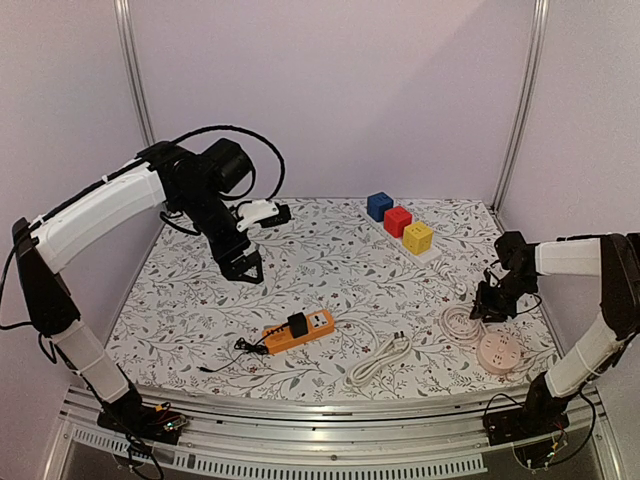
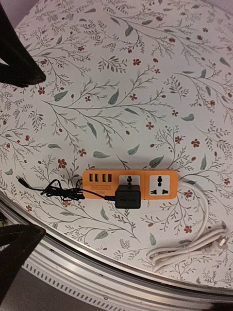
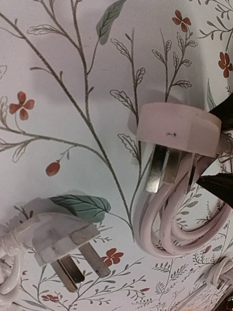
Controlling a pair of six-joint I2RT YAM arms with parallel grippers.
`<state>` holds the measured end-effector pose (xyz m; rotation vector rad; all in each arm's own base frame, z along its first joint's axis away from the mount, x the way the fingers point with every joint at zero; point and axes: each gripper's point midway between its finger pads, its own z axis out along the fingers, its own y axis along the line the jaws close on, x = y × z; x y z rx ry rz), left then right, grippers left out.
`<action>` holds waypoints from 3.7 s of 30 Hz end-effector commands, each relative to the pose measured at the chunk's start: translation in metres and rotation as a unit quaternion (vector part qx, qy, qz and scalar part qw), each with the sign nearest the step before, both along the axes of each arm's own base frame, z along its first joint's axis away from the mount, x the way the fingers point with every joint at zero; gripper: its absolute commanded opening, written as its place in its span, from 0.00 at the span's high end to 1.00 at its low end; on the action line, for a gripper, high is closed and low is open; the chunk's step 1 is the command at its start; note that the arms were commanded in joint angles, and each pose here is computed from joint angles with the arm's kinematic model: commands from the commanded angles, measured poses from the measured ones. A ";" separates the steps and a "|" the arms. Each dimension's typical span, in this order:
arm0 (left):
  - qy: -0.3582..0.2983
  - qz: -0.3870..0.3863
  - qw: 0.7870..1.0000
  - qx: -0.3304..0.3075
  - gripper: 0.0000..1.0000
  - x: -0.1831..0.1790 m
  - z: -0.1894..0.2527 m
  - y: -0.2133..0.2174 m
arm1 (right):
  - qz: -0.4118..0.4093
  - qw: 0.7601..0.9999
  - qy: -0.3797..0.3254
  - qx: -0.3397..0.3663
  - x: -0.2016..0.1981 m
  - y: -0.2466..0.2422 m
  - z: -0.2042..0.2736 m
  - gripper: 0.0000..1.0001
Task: Insert the plug
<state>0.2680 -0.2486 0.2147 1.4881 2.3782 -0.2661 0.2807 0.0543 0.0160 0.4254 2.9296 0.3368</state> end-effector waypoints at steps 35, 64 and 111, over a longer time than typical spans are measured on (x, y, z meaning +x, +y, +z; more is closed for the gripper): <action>-0.029 -0.108 0.971 -0.210 0.00 0.007 0.082 -0.141 | 0.342 0.800 -0.484 -0.093 -0.006 0.210 0.221 1.00; 0.005 -0.137 0.974 -0.181 0.34 -0.001 0.028 -0.179 | 0.368 0.753 -0.545 0.029 -0.027 0.277 0.284 1.00; 0.016 -0.416 0.891 -0.182 1.00 -0.128 0.092 -0.162 | 0.606 0.502 -0.587 0.191 -0.137 0.270 0.322 0.45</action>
